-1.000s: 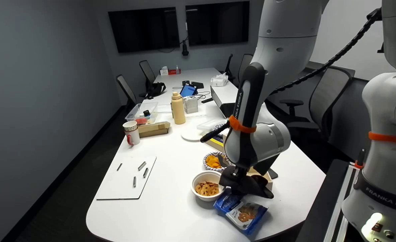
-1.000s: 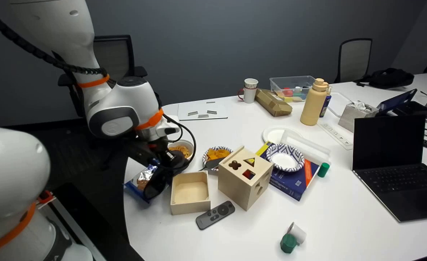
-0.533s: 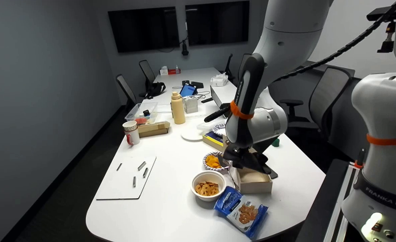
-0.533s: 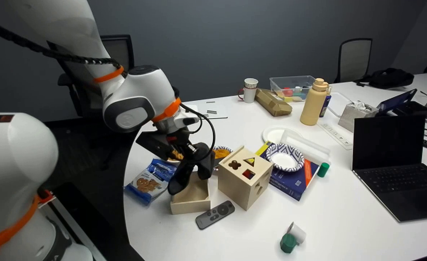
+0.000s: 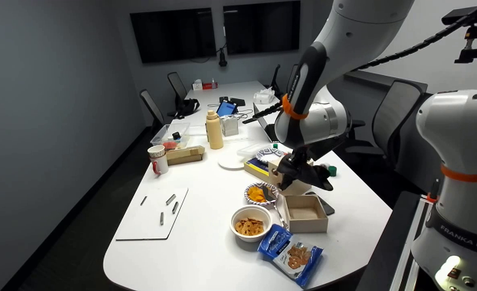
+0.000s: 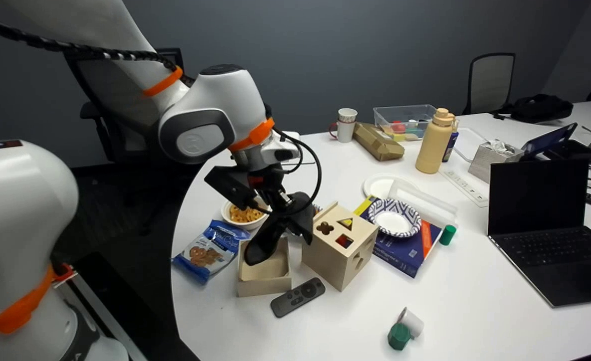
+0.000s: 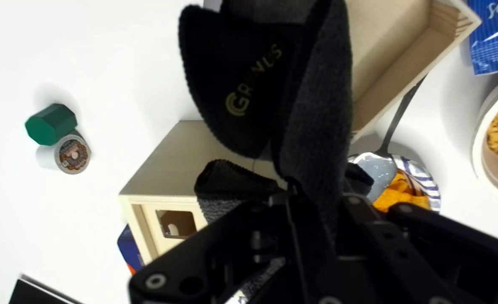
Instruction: Use a cloth to wipe the table
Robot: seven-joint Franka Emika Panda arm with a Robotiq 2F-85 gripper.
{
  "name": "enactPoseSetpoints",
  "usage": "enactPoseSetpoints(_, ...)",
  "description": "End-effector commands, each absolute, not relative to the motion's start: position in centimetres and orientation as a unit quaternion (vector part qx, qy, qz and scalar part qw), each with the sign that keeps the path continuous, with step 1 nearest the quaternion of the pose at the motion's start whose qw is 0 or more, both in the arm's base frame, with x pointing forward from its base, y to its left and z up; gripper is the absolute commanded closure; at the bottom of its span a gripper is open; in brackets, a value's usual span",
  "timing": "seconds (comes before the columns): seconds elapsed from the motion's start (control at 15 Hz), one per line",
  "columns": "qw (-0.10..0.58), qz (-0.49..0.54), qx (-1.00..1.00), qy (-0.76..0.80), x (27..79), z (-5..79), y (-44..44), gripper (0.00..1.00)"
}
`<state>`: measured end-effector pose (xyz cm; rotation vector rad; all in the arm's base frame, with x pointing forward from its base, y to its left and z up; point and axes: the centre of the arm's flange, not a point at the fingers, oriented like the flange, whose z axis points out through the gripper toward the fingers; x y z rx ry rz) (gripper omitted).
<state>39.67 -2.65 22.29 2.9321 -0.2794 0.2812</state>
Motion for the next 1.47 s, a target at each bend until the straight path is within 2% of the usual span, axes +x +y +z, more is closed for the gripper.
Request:
enactPoseSetpoints(0.0, 0.108, 0.052, 0.982, -0.145, 38.8, 27.4, -4.2, 0.98)
enactPoseSetpoints(0.27, 0.12, 0.028, 0.97, -0.21, 38.1, 28.3, -7.5, 0.98)
enactPoseSetpoints(0.8, 0.172, 0.0, 0.951, -0.256, 37.0, 23.3, -13.9, 0.98)
enactPoseSetpoints(1.07, 0.156, -0.001, 0.952, -0.263, 36.6, 19.1, -16.2, 0.98)
enactPoseSetpoints(1.4, 0.103, 0.014, 0.956, -0.273, 35.7, 14.7, -17.3, 0.98)
